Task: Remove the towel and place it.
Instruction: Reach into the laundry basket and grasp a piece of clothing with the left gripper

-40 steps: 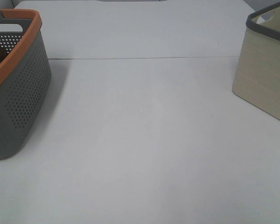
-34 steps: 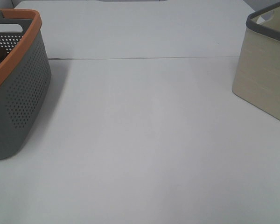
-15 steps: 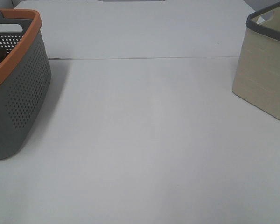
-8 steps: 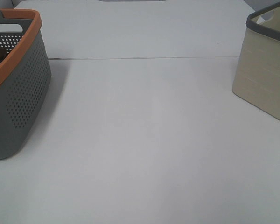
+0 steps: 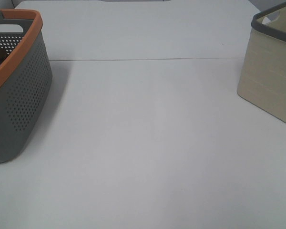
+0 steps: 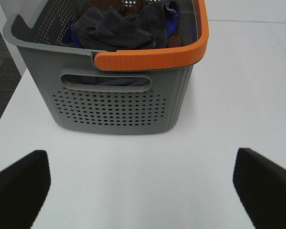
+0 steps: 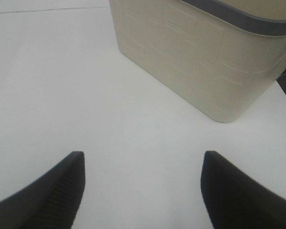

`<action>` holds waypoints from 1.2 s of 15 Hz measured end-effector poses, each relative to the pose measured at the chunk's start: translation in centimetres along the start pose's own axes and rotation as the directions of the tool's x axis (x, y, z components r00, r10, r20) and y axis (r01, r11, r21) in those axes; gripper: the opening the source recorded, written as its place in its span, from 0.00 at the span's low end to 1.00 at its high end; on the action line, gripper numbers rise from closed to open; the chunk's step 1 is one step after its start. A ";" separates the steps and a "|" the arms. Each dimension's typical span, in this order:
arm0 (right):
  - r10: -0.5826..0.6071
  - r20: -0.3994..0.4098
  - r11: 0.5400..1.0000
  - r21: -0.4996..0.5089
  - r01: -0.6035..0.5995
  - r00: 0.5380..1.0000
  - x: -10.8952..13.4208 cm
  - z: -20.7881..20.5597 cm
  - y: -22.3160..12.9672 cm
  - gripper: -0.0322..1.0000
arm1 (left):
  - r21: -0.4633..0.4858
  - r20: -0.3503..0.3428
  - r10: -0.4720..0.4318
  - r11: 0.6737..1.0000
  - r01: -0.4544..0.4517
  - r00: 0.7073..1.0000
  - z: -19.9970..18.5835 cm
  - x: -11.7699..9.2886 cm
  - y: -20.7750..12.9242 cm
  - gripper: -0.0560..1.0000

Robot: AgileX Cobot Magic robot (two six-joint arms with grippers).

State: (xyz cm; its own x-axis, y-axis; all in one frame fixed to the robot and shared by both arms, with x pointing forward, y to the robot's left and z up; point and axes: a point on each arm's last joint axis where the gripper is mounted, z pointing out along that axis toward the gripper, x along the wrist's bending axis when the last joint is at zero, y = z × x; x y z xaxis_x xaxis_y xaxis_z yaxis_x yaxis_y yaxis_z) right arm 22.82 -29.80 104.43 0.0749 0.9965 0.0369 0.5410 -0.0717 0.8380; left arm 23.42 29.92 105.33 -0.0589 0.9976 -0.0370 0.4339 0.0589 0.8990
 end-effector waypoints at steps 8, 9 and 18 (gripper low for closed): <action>0.000 0.000 1.000 0.000 0.000 1.000 0.0 0.0 0.0 0.63 | 0.000 -0.010 0.024 1.000 -0.024 1.000 0.0 0.1 0.0 0.98; 0.000 0.000 1.000 0.000 0.000 1.000 0.0 0.0 0.0 0.63 | 0.002 -0.010 0.042 0.999 -0.042 0.999 0.0 0.1 0.0 0.98; 0.000 0.000 1.000 0.000 0.000 1.000 0.0 0.0 0.0 0.63 | 0.313 0.192 0.283 0.890 -0.332 0.940 5.2 -1.1 12.6 0.98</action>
State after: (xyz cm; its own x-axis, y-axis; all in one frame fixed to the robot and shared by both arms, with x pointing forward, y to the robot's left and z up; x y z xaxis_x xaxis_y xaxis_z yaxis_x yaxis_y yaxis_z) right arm 22.82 -29.80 104.43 0.0749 0.9965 0.0369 0.5410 -0.0717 0.8380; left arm 33.66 29.75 114.39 0.2400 0.9612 0.1361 0.6869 -0.2673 0.6759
